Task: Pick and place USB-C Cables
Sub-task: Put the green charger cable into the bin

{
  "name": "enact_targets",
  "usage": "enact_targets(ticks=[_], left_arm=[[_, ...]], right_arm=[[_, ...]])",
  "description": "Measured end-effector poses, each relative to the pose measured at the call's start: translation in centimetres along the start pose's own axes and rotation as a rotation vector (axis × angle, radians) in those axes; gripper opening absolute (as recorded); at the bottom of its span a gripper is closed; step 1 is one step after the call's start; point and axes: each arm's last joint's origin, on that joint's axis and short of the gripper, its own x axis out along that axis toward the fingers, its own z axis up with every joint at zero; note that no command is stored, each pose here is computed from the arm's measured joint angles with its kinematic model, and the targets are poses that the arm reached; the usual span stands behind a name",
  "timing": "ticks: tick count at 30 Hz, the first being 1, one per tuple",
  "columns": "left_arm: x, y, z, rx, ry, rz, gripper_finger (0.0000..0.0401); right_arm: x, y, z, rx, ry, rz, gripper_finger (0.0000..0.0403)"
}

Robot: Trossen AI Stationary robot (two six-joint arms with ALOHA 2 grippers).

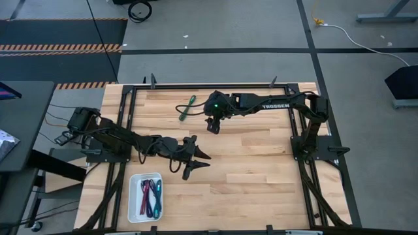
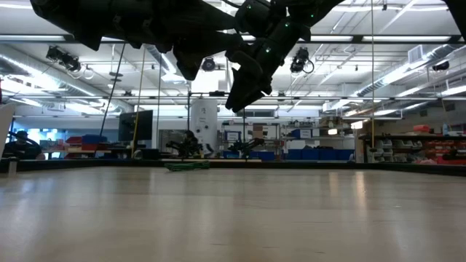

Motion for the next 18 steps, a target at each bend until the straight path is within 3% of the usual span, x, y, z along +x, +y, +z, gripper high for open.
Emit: enact_targets(ticks=[7, 14, 18], left_arm=[[0.0, -0.1, 0.2, -0.006, -0.018, -0.011, 0.0142], [-0.4, -2.1, 2.0, 0.027, -0.188, -0.302, 0.0142], [-0.7, -2.9, 2.5, 0.058, -0.25, -0.374, 0.0142]], right_arm=[[0.0, 0.1, 0.0, 0.0, 0.0, 0.021, 0.0228], [0.0, 0.1, 0.0, -0.002, -0.002, 0.024, 0.0228], [0.0, 0.1, 0.0, -0.002, -0.002, 0.024, 0.0228]])
